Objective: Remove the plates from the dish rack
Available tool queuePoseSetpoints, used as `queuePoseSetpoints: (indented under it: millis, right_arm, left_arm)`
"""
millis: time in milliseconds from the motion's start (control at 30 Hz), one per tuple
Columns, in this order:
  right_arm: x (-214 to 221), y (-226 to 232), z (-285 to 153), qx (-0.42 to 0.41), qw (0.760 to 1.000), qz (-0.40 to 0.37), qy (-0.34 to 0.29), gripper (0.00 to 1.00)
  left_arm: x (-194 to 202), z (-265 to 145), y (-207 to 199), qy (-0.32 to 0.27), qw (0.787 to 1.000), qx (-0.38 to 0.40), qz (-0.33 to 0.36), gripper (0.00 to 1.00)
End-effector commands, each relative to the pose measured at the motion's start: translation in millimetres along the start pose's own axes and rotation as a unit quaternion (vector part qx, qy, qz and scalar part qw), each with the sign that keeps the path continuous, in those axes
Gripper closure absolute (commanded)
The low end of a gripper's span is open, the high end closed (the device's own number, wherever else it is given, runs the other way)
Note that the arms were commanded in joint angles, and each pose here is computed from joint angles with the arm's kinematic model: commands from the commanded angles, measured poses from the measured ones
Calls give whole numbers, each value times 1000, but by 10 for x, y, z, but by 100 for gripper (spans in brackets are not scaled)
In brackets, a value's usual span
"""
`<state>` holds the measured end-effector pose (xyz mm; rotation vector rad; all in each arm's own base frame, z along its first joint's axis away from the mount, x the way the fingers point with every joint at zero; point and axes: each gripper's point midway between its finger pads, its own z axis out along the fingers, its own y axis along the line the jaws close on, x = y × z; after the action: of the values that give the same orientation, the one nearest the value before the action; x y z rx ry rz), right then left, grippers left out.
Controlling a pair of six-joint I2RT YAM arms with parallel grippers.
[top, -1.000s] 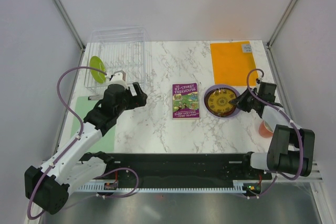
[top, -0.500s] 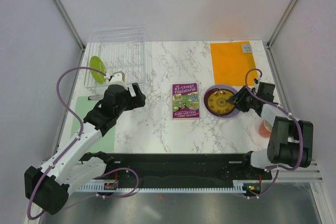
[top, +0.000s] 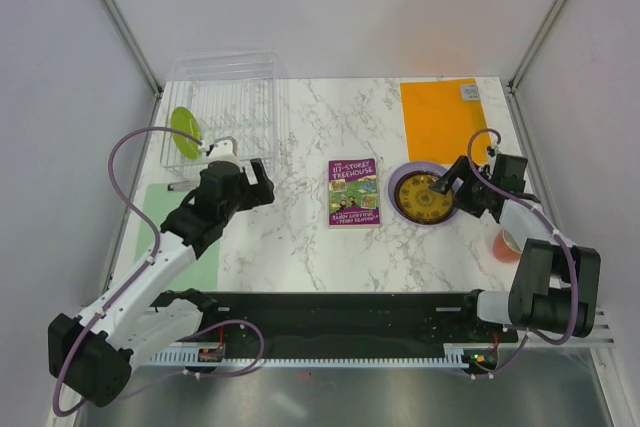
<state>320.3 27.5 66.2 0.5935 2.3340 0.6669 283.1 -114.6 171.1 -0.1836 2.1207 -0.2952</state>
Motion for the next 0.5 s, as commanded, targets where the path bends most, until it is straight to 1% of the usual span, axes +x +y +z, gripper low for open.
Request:
queuePoseSetpoints:
  millis: [0, 33, 67, 133, 167, 200, 233, 267, 300, 333, 367, 400, 433, 467]
  right_arm:
    - [-367, 164, -259, 21, 997, -56, -57, 2]
    - [-399, 189, -291, 22, 996, -62, -63, 2]
    - [-449, 237, -345, 23, 995, -67, -67, 2]
    - [-540, 334, -448, 17, 993, -86, -84, 2]
    - [-581, 399, -495, 12, 992, -92, -90, 2]
    - [-616, 444, -544, 8, 990, -98, -99, 2]
    - [-640, 465, -574, 8, 989, -101, -103, 2]
    - [-661, 512, -621, 6, 989, -105, -105, 2]
    - [-682, 536, -641, 4, 988, -107, -107, 2]
    - [-676, 567, -648, -2, 988, -109, -106, 2]
    - [-685, 587, -660, -5, 988, -110, -107, 2]
    - [-680, 606, -664, -10, 988, -110, -106, 2]
    - [-657, 631, -656, -18, 989, -109, -101, 2]
    - [-629, 636, -642, -22, 989, -109, -96, 2]
  left_arm:
    - [-198, 23, 120, -30, 998, -43, 26, 0]
    - [-220, 26, 164, -30, 997, -57, 30, 0]
    - [-344, 26, 212, -46, 995, -79, 33, 0]
    - [-483, 31, 292, -58, 991, -108, 53, 0]
    - [-693, -8, 339, -82, 986, -132, 55, 0]
    - [-747, 43, 377, -77, 984, -146, 70, 0]
    - [-865, 53, 477, -83, 981, -162, 65, 0]
    - [-1055, 47, 471, -96, 980, -164, 60, 0]
    - [-1101, 120, 538, -89, 978, -176, 65, 0]
    - [-1216, 147, 712, -94, 974, -198, 55, 0]
    - [-1371, 158, 735, -102, 974, -196, 50, 0]
    - [-1456, 177, 830, -106, 971, -207, 48, 0]
    - [-1490, 264, 1041, -98, 966, -235, 40, 0]
    - [-1587, 275, 1120, -107, 963, -246, 37, 0]
